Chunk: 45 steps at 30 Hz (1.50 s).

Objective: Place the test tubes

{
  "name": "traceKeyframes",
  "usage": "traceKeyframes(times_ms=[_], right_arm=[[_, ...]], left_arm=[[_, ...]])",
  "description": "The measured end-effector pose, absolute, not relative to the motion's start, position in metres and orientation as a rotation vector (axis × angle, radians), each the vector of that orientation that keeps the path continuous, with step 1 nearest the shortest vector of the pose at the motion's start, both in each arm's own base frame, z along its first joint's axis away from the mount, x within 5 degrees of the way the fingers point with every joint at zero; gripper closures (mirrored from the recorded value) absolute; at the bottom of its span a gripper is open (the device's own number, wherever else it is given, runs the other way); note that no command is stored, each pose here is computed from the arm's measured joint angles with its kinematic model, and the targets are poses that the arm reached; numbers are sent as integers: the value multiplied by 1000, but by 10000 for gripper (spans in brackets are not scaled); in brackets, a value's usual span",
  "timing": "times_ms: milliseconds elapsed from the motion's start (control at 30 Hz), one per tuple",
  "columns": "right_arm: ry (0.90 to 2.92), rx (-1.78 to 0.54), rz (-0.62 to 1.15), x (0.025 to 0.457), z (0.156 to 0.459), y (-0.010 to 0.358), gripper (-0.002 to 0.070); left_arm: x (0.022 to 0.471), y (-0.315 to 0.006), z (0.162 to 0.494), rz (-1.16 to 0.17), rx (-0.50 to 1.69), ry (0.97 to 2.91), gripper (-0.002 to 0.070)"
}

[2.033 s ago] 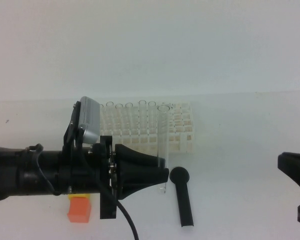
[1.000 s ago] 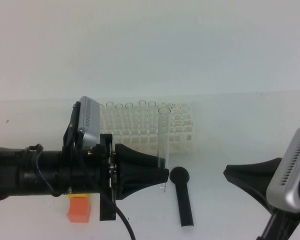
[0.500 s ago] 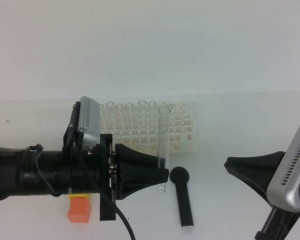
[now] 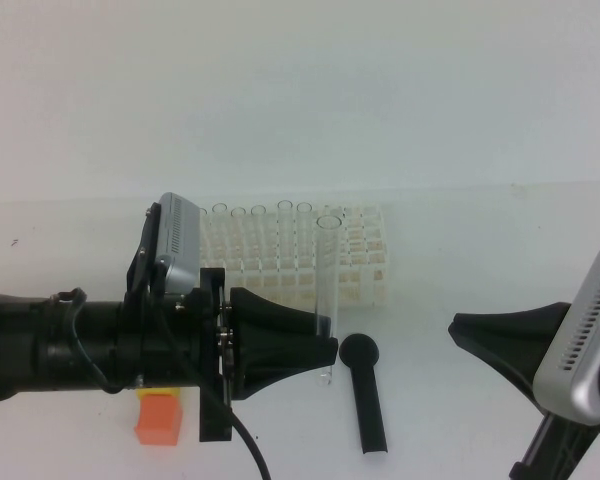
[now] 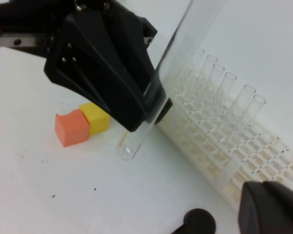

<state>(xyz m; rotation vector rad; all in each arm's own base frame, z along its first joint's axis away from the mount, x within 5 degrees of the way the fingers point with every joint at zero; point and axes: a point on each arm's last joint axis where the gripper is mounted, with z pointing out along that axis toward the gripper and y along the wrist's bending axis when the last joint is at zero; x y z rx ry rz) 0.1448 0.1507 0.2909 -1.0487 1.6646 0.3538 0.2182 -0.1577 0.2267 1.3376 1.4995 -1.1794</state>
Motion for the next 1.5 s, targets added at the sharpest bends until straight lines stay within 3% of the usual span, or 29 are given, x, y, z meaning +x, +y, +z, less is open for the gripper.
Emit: traceKeyframes(times_ms=[33, 67, 100, 367, 567, 800, 1033, 1300, 1500], right_arm=[[1665, -1049, 354, 145, 291, 151, 678], [1665, -1045, 355, 145, 291, 151, 678], [1669, -1039, 361, 145, 291, 151, 678], [1757, -871, 514, 144, 293, 152, 678], [1590, -1090, 408, 141, 295, 155, 678], [1459, -1177, 345, 140, 299, 158, 678], [1325, -1257, 498, 128, 309, 168, 678], [1360, -1195, 597, 131, 320, 175, 678], [1572, -1071, 524, 146, 308, 171, 678]], left_arm=[[218, -158, 227, -1179, 1338, 1500, 564], [218, -158, 227, -1179, 1338, 1500, 676], [218, -158, 227, -1179, 1338, 1500, 564], [218, -158, 227, -1184, 1337, 1498, 564], [218, -158, 227, -1184, 1337, 1498, 564], [218, -158, 227, -1184, 1337, 1498, 564], [218, -158, 227, -1184, 1337, 1498, 564], [218, -158, 227, -1186, 1337, 1497, 564], [218, -158, 227, -1187, 1336, 1498, 564]])
